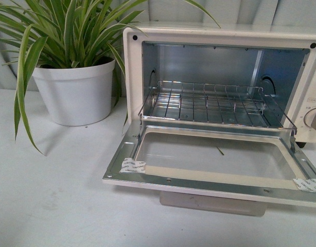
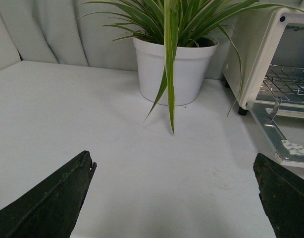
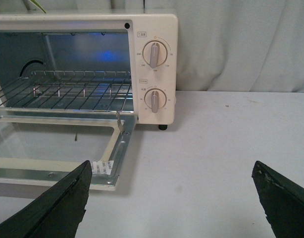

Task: Open oven

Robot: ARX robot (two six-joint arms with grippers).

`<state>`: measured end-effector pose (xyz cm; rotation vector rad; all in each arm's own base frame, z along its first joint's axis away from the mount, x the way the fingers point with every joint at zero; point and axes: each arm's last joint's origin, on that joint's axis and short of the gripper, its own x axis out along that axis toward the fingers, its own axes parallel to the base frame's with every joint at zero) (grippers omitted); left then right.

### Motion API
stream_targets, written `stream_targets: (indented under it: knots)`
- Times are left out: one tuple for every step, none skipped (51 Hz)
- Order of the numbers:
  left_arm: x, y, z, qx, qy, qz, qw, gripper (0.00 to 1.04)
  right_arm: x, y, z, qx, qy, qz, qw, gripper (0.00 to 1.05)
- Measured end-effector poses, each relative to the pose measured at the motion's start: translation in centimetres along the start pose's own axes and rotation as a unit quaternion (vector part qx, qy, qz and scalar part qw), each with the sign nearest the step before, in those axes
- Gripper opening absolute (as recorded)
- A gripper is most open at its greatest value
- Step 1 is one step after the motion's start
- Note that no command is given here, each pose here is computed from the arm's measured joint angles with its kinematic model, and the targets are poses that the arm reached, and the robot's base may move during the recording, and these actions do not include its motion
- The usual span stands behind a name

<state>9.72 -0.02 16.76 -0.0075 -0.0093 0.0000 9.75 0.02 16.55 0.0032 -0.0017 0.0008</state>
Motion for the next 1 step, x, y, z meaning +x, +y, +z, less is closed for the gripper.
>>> stream_targets:
  knots:
    - [0.00,0.00,0.00,0.000,0.000,0.000,1.000,0.98,0.00,0.00,0.00,0.000,0.000,0.000,1.000,0.95]
